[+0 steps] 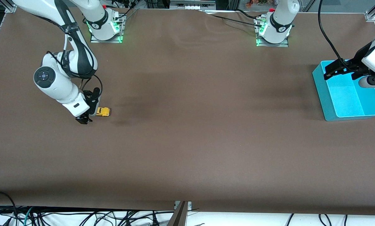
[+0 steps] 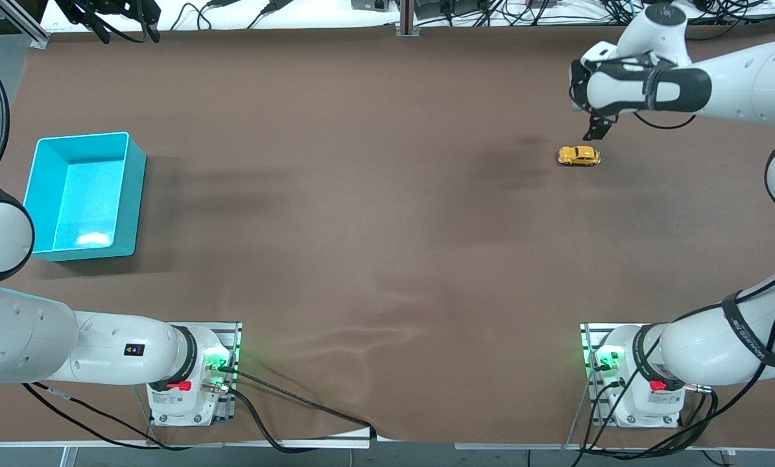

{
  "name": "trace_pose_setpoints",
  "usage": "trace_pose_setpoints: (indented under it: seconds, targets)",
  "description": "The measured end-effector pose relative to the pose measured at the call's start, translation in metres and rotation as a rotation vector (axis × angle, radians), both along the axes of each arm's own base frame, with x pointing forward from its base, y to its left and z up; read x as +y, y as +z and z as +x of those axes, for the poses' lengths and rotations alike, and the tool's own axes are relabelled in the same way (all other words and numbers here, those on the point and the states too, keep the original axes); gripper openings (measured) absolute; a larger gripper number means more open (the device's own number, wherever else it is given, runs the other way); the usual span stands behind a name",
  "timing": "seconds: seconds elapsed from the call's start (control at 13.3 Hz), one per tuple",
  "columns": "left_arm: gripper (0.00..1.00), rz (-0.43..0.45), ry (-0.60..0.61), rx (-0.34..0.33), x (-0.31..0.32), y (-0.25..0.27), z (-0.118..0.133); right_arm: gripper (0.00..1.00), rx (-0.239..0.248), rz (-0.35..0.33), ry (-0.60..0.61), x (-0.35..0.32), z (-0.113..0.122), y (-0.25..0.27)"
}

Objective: Wind and store yellow beetle car
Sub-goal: 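Lower the right gripper onto the car and close on it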

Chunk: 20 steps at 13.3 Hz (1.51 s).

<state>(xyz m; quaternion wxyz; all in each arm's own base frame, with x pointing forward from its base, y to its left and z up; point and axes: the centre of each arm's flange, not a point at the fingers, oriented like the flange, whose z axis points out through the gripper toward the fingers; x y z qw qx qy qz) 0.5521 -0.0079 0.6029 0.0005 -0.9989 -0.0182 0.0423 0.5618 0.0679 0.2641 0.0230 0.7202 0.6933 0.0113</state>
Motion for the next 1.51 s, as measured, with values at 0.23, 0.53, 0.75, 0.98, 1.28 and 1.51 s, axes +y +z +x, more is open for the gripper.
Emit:
trace_pose_setpoints:
  seconds: [0.23, 0.53, 0.75, 0.98, 1.28, 1.51]
  targets:
    - [1.00, 0.000, 0.000, 0.000, 0.000, 0.000, 0.000, 0.99, -0.012, 0.001, 0.035, 0.000, -0.006, -0.023]
    - [1.00, 0.000, 0.000, 0.000, 0.000, 0.000, 0.000, 0.99, -0.036, 0.002, 0.081, -0.002, -0.018, -0.041]
    - [1.00, 0.000, 0.000, 0.000, 0.000, 0.000, 0.000, 0.99, -0.037, 0.000, 0.111, -0.003, -0.023, -0.052]
    - [1.00, 0.000, 0.000, 0.000, 0.000, 0.000, 0.000, 0.99, -0.026, -0.004, 0.124, -0.007, -0.024, -0.059]
    - [1.00, 0.000, 0.000, 0.000, 0.000, 0.000, 0.000, 0.99, -0.016, -0.007, 0.123, -0.020, -0.025, -0.063]
    - [1.00, 0.000, 0.000, 0.000, 0.000, 0.000, 0.000, 0.91, -0.007, -0.008, 0.123, -0.022, -0.029, -0.066]
